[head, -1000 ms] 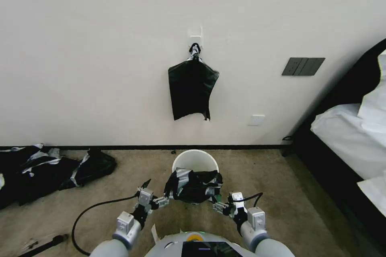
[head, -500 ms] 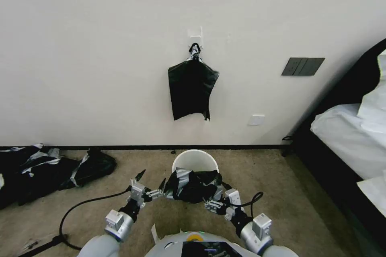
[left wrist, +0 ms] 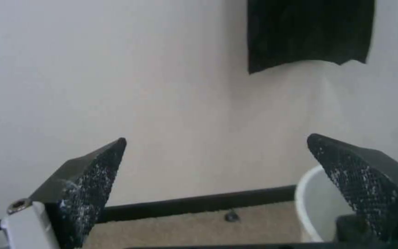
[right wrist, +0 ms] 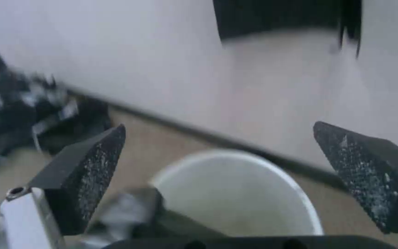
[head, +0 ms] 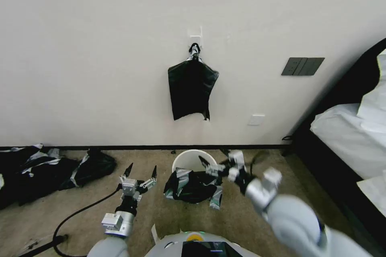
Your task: Place a trash bag onto the trash bin.
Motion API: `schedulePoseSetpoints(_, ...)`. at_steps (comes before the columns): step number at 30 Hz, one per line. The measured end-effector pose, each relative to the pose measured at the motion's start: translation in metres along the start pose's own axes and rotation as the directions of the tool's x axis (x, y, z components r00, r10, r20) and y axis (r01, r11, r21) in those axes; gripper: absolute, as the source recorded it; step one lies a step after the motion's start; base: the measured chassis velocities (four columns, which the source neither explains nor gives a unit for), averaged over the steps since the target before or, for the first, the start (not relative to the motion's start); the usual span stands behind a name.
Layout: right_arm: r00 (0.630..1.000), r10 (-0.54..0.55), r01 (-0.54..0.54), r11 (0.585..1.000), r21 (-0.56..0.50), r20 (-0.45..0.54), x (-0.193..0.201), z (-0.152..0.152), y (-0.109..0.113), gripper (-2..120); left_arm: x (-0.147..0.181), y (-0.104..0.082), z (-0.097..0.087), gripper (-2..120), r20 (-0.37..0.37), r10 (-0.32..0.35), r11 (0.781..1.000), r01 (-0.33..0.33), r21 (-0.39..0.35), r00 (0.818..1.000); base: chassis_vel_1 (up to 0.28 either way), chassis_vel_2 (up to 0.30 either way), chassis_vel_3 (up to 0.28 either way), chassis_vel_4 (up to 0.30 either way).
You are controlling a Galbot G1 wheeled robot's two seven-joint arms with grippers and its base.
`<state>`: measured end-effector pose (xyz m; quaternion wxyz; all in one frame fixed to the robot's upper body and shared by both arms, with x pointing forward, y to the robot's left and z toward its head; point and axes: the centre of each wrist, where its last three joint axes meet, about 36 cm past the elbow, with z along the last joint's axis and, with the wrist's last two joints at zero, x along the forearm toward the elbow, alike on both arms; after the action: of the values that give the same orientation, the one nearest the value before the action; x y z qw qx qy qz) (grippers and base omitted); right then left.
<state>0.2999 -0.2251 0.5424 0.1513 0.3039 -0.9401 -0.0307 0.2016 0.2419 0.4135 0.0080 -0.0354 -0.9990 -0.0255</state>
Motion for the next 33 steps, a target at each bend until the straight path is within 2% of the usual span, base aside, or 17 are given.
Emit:
schedulePoseSetpoints(1,0.996,-0.011,0.010,1.000,-0.010,-0.087,-0.015,-0.011,-0.020,100,0.001,-0.002,-0.001,100,0.006,-0.015,1.000,0.015,-0.006,1.000,0.000,0.000,0.000,0.000)
schedulePoseSetpoints(2,0.996,-0.011,0.010,1.000,-0.010,-0.087,-0.015,-0.011,-0.020,100,0.001,-0.002,-0.001,100,0.006,-0.015,1.000,0.015,-0.006,1.000,0.000,0.000,0.000,0.000)
schedulePoseSetpoints(3,0.984,-0.036,0.032,0.999,-0.029,-0.175,-0.035,-0.019,-0.040,100,0.004,-0.004,-0.001,100,0.007,-0.032,0.999,0.033,-0.008,0.999,0.000,0.000,0.000,0.000)
schedulePoseSetpoints(4,0.974,-0.054,0.049,0.998,-0.028,-0.219,-0.051,-0.023,-0.053,100,0.005,-0.005,-0.001,100,0.008,-0.041,0.999,0.041,-0.010,0.999,0.000,0.000,0.000,0.000)
schedulePoseSetpoints(5,0.974,-0.054,0.049,0.998,-0.028,-0.219,-0.051,-0.023,-0.053,100,0.005,-0.005,-0.001,100,0.008,-0.041,0.999,0.041,-0.010,0.999,0.000,0.000,0.000,0.000)
schedulePoseSetpoints(7,0.956,-0.059,0.059,0.998,-0.008,-0.287,-0.085,-0.028,-0.079,100,0.008,-0.007,-0.001,100,0.007,-0.047,0.999,0.048,-0.023,0.999,0.000,0.000,0.000,0.000)
schedulePoseSetpoints(9,0.951,-0.057,0.060,0.998,-0.001,-0.304,-0.095,-0.028,-0.086,100,0.009,-0.008,0.000,100,0.007,-0.049,0.998,0.049,-0.027,0.999,0.000,0.000,0.000,0.000)
schedulePoseSetpoints(10,0.933,-0.058,0.066,0.998,0.011,-0.354,-0.126,-0.023,-0.102,100,0.011,-0.009,0.001,100,0.005,-0.048,0.998,0.049,-0.047,0.999,0.000,0.000,0.000,0.000)
schedulePoseSetpoints(11,0.925,-0.065,0.074,0.997,0.010,-0.375,-0.141,-0.022,-0.106,100,0.012,-0.011,0.001,100,0.006,-0.048,0.997,0.048,-0.060,0.999,0.000,0.000,0.000,0.000)
schedulePoseSetpoints(13,0.918,-0.071,0.084,0.996,0.014,-0.391,-0.154,-0.021,-0.107,100,0.014,-0.012,0.001,100,0.007,-0.049,0.996,0.049,-0.071,0.999,0.000,0.000,0.000,0.000)
schedulePoseSetpoints(15,0.899,-0.082,0.117,0.992,0.055,-0.431,-0.187,-0.021,-0.108,100,0.020,-0.015,0.002,100,-0.005,-0.055,0.995,0.055,-0.080,0.998,0.000,0.000,0.000,0.000)
schedulePoseSetpoints(20,0.868,-0.070,0.158,0.978,0.138,-0.492,-0.212,-0.012,-0.111,100,0.028,-0.017,0.003,100,-0.014,-0.055,0.994,0.053,-0.092,0.998,0.000,0.000,0.000,0.000)
schedulePoseSetpoints(24,0.810,-0.057,0.232,0.945,0.230,-0.584,-0.234,0.008,-0.114,100,0.035,-0.017,0.003,100,-0.013,-0.066,0.994,0.065,-0.093,0.998,0.000,0.000,0.000,0.000)
schedulePoseSetpoints(28,0.792,-0.038,0.250,0.931,0.266,-0.609,-0.249,0.014,-0.121,100,0.037,-0.019,0.002,100,-0.014,-0.071,0.994,0.070,-0.083,0.997,0.000,0.000,0.000,0.000)
schedulePoseSetpoints(33,0.787,-0.052,0.286,0.913,0.290,-0.614,-0.261,0.012,-0.126,100,0.042,-0.028,0.001,100,-0.025,-0.064,0.996,0.062,-0.064,0.998,0.000,0.000,0.000,0.000)
